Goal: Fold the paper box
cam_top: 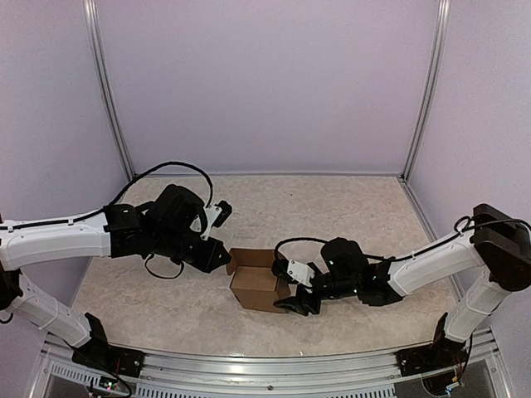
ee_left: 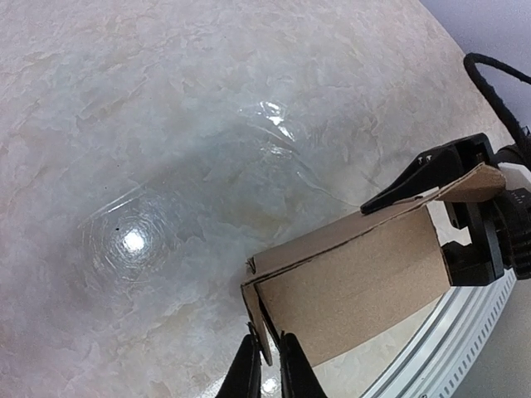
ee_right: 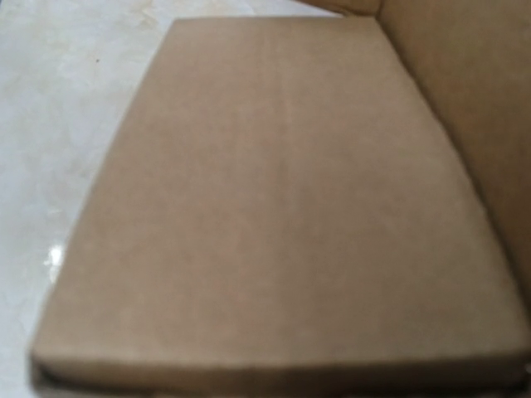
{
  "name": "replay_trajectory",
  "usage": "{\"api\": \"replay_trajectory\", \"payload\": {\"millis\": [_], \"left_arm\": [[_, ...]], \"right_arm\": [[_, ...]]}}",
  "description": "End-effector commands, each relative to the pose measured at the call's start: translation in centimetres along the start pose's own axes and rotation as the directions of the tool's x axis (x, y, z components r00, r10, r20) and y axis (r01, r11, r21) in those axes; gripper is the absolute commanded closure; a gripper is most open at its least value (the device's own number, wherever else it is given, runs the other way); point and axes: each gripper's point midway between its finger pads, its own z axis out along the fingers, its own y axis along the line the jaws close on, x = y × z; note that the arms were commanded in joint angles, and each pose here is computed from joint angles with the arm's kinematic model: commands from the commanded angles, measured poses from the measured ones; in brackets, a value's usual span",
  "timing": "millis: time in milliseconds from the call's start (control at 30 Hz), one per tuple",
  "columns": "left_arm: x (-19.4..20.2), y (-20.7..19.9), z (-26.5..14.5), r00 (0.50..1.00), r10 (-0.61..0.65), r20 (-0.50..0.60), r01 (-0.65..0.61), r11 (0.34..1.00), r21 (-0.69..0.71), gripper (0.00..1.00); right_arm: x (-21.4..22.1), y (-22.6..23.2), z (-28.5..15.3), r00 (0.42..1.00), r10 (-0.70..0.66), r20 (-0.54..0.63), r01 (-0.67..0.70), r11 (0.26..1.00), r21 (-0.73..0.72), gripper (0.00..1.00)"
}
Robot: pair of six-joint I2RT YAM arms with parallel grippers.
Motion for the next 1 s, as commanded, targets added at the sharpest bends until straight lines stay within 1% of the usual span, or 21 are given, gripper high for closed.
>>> {"api": "replay_trajectory", "payload": {"millis": [0, 267, 300, 567, 867, 967], "left_arm": [[0.2, -0.1, 0.5, 1.0, 0.002, -0.016, -0.002, 1.0, -0.012, 0.92], [1.1, 0.3, 1.5, 0.999, 0.008, -0.045, -0.01, 0.999, -0.039, 0.93], [1.2, 0.3, 1.5, 0.999, 0.009, -0.048, -0.011, 0.999, -0.041, 0.95], [1.6, 0.1, 1.9, 0.998, 0.011, -0.061, -0.013, 0.999, -0.04, 1.0], [1.5, -0.1, 2.1, 0.998, -0.017, -0.06, 0.015, 0.999, -0.038, 1.0], [1.4, -0.6, 2.1, 0.998, -0.03, -0.057, 0.029, 0.999, -0.015, 1.0]], "right_arm": [[-0.2, 0.1, 0.3, 1.0, 0.008, 0.015, -0.008, 1.0, 0.014, 0.75], [0.0, 0.2, 0.4, 1.0, 0.015, 0.02, -0.016, 1.0, 0.019, 0.76], [0.0, 0.2, 0.4, 1.0, 0.015, 0.021, -0.015, 1.0, 0.019, 0.76], [0.0, 0.0, 0.4, 0.999, 0.02, 0.026, -0.021, 0.999, 0.035, 0.77], [0.7, -0.6, 0.9, 0.999, 0.038, 0.015, -0.039, 0.996, 0.085, 0.78], [0.8, -0.7, 1.1, 0.999, 0.04, 0.016, -0.042, 0.994, 0.102, 0.78]]}}
